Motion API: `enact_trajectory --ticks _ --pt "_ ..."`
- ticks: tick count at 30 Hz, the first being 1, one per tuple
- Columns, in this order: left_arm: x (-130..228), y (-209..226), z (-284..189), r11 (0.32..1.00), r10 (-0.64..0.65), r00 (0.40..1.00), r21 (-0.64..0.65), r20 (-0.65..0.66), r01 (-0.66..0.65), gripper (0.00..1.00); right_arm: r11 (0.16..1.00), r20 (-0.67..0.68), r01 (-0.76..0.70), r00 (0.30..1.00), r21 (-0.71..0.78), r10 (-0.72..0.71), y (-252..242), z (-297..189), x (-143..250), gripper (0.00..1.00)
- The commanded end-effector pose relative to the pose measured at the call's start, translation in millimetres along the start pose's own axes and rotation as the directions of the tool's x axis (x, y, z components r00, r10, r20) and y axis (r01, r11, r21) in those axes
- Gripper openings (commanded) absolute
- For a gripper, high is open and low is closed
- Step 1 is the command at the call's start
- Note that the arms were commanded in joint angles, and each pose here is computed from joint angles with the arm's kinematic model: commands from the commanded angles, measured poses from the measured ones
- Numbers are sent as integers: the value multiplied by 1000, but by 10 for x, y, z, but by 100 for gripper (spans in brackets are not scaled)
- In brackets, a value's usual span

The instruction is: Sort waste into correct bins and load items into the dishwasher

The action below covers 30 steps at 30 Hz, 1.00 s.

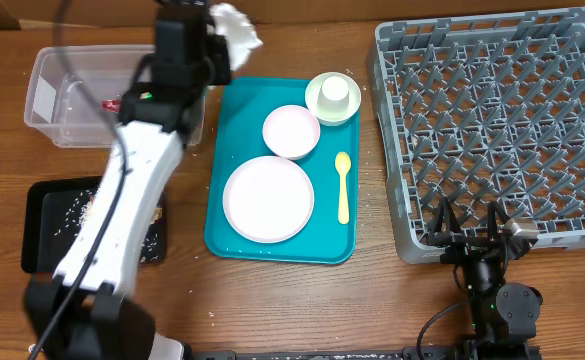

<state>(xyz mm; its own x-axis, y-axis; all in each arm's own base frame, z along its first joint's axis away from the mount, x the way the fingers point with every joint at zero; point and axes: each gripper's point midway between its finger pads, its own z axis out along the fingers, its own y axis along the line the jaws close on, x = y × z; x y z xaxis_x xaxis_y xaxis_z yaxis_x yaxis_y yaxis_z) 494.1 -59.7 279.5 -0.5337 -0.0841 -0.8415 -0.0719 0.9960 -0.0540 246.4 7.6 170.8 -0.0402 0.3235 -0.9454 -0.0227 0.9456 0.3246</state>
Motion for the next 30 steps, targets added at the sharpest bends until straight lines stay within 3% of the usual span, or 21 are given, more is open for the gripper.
enact_trajectory --ticks 1,8,11,12,13,15,16,21,30 --pt "-16 545 -110 980 -90 996 -178 3 89 4 1000 5 6 1000 -7 -6 10 0 15 100" --pt "265 1625 -84 869 -332 943 -396 -21 297 4 1000 5 6 1000 -7 -6 10 0 15 100" --pt "331 1892 -60 839 -363 932 -441 -18 318 4 1000 5 6 1000 -7 -6 10 0 15 100" --pt "357 1967 -49 830 -372 928 -454 -18 323 8 1000 5 6 1000 -8 -6 10 0 16 100" --pt "381 2043 -39 821 -381 925 -466 -18 329 29 1000 5 6 1000 -7 -6 10 0 15 100" --pt "441 2141 -4 811 -395 918 -479 -27 335 88 1000 5 6 1000 -7 -6 10 0 15 100" --pt "471 2162 15 811 -402 915 -477 -37 338 100 1000 5 6 1000 -7 -6 10 0 15 100" --pt "519 2050 91 841 -425 902 -403 -80 361 100 1000 5 6 1000 -7 -6 10 0 15 100" --pt "353 1390 -256 897 -442 878 -87 -183 434 100 1000 5 6 1000 -7 -6 10 0 15 100"
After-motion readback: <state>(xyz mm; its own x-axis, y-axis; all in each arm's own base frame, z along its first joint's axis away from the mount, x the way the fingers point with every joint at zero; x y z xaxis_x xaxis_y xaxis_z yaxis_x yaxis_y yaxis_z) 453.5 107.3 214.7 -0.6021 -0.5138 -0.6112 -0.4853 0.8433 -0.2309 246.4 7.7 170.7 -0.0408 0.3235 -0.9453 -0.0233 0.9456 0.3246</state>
